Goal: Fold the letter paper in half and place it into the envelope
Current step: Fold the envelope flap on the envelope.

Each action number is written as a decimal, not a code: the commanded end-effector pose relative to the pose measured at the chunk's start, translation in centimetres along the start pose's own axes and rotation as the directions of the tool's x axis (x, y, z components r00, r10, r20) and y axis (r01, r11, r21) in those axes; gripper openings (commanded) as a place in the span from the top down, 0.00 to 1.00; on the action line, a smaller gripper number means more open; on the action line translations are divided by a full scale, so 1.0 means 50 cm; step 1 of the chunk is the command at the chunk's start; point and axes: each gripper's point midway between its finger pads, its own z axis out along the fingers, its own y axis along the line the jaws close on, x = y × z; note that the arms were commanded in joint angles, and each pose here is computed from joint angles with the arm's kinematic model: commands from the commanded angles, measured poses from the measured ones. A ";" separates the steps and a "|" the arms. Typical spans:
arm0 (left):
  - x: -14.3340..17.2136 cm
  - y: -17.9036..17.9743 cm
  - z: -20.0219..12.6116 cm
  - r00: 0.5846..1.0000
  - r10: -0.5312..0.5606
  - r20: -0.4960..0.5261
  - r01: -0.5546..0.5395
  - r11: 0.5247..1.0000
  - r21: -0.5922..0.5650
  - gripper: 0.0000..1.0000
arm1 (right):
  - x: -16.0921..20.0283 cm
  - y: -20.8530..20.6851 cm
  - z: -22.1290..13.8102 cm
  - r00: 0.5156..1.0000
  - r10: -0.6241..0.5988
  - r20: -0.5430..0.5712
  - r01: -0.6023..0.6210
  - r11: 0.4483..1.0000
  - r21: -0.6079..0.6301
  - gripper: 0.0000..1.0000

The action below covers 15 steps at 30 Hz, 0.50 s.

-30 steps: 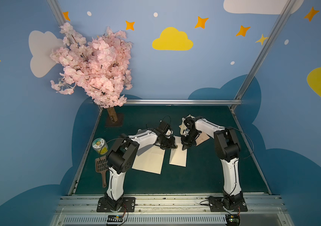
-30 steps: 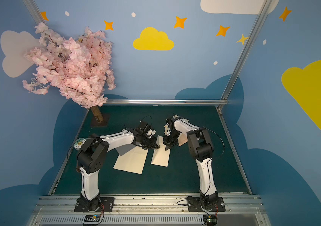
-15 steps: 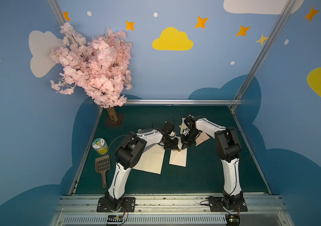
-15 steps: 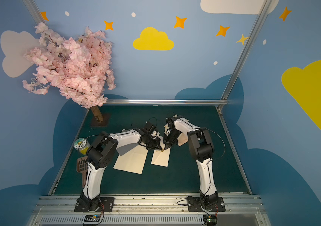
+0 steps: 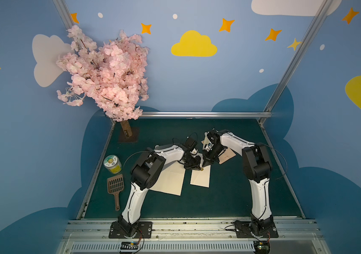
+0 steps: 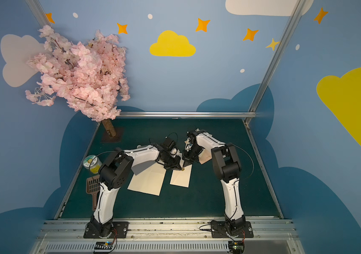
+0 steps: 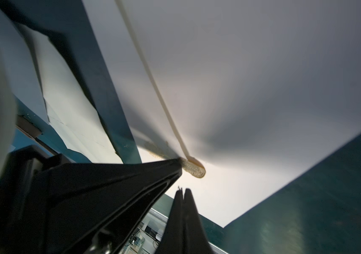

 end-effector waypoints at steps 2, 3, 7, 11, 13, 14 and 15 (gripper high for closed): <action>0.023 0.036 0.020 0.998 -0.026 -0.053 0.023 0.998 -0.062 0.97 | -0.001 -0.023 0.044 0.998 0.035 -0.048 -0.034 0.999 0.009 1.00; 0.021 0.036 0.019 0.998 -0.028 -0.051 0.025 0.998 -0.061 0.97 | -0.001 -0.029 0.051 0.998 0.040 -0.055 -0.040 0.999 0.013 1.00; 0.021 0.035 0.019 0.998 -0.034 -0.051 0.031 0.998 -0.060 0.97 | -0.001 -0.049 0.074 0.996 0.058 -0.073 -0.055 0.998 0.036 1.00; 0.022 0.034 0.019 0.998 -0.034 -0.051 0.031 0.998 -0.060 0.97 | 0.000 -0.065 0.086 0.994 0.068 -0.080 -0.063 0.996 0.062 1.00; 0.022 0.034 0.019 0.998 -0.034 -0.052 0.031 0.998 -0.058 0.97 | -0.001 -0.073 0.089 0.994 0.072 -0.080 -0.065 0.995 0.077 1.00; 0.023 0.035 0.021 0.998 -0.035 -0.053 0.032 0.998 -0.060 0.97 | -0.001 -0.075 0.091 0.994 0.074 -0.080 -0.067 0.994 0.081 1.00; 0.022 0.037 0.020 0.998 -0.036 -0.052 0.033 0.998 -0.060 0.97 | 0.000 -0.079 0.092 0.994 0.076 -0.083 -0.069 0.994 0.085 1.00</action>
